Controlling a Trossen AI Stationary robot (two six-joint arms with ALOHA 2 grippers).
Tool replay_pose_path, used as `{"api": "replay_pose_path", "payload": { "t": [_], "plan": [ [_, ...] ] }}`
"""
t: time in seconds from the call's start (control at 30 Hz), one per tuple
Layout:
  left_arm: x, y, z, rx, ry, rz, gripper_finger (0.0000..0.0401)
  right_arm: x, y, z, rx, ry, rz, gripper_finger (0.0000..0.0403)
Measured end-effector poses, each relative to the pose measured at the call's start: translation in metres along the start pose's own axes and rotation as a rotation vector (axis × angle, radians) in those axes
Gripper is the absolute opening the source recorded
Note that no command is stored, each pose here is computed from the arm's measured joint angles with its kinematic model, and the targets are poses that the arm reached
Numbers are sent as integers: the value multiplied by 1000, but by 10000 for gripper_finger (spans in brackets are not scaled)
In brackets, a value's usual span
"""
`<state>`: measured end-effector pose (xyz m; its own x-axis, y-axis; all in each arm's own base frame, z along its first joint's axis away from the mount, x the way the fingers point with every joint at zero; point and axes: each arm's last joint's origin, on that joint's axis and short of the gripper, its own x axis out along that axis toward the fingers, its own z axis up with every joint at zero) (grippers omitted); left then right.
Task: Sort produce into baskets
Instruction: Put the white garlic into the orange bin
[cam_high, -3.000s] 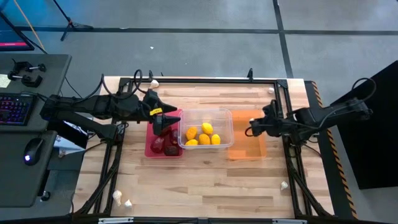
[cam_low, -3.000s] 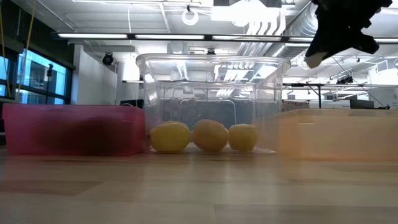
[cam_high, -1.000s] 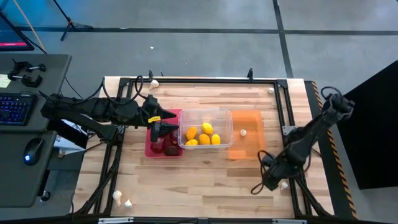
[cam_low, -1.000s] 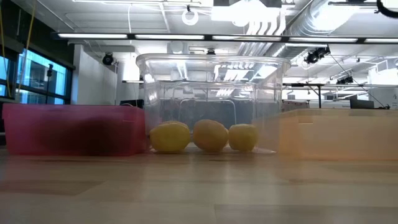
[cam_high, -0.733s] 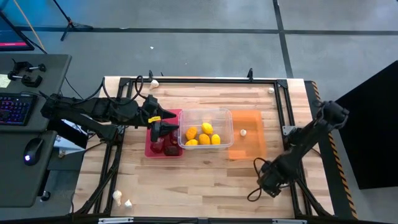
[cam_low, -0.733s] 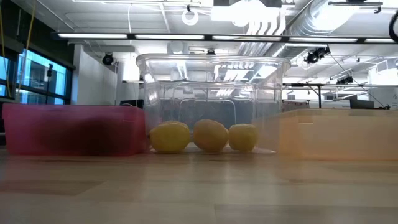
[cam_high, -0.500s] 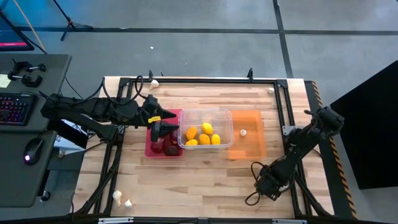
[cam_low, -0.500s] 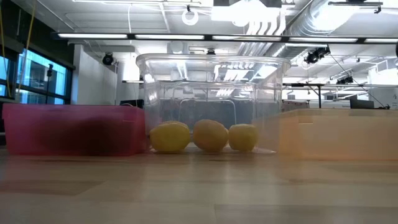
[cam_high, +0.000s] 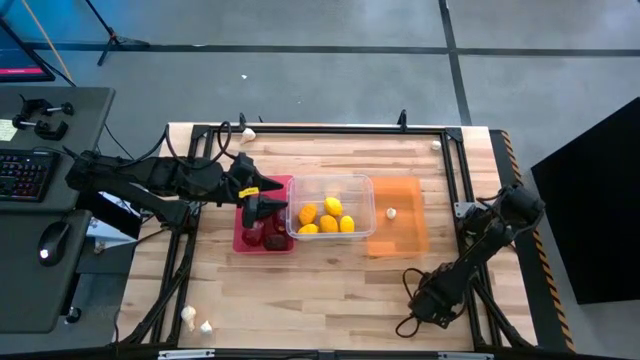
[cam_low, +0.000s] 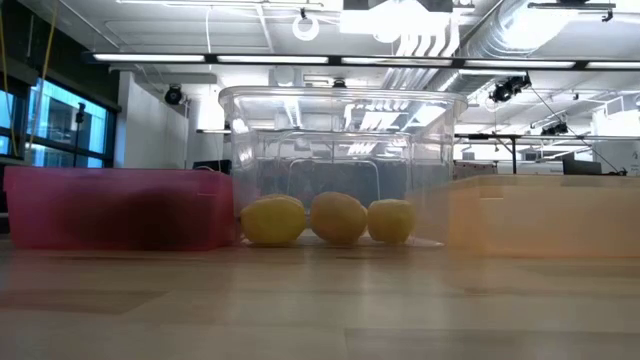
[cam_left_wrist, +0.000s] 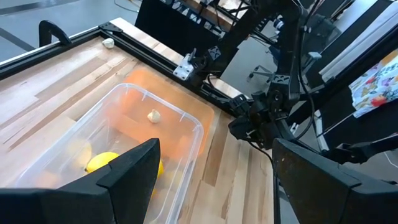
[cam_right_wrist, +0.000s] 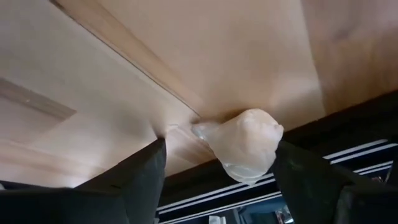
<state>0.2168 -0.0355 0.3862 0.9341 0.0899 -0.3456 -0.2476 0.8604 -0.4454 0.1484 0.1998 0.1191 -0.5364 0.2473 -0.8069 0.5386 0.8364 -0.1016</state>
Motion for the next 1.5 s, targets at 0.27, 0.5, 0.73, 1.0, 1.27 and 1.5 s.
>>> {"api": "replay_pose_path", "payload": {
  "t": [0.27,0.5,0.73,1.0,1.27,1.5],
  "plan": [
    [5,0,-2,5,13,11,298,0,0,1,1,-26,-2,212],
    [11,-1,-4,10,27,20,298,-1,3,3,-9,-23,29,141],
    [11,-1,-5,11,30,22,298,-19,17,1,-72,-71,95,46],
    [11,-1,-4,10,28,20,298,-68,36,-22,-162,-221,66,11],
    [11,-3,0,-4,-16,-1,298,-143,18,-33,5,-730,43,22],
    [11,-6,6,-21,-87,-21,298,-175,-45,-24,283,-1035,28,39]
  ]
}}
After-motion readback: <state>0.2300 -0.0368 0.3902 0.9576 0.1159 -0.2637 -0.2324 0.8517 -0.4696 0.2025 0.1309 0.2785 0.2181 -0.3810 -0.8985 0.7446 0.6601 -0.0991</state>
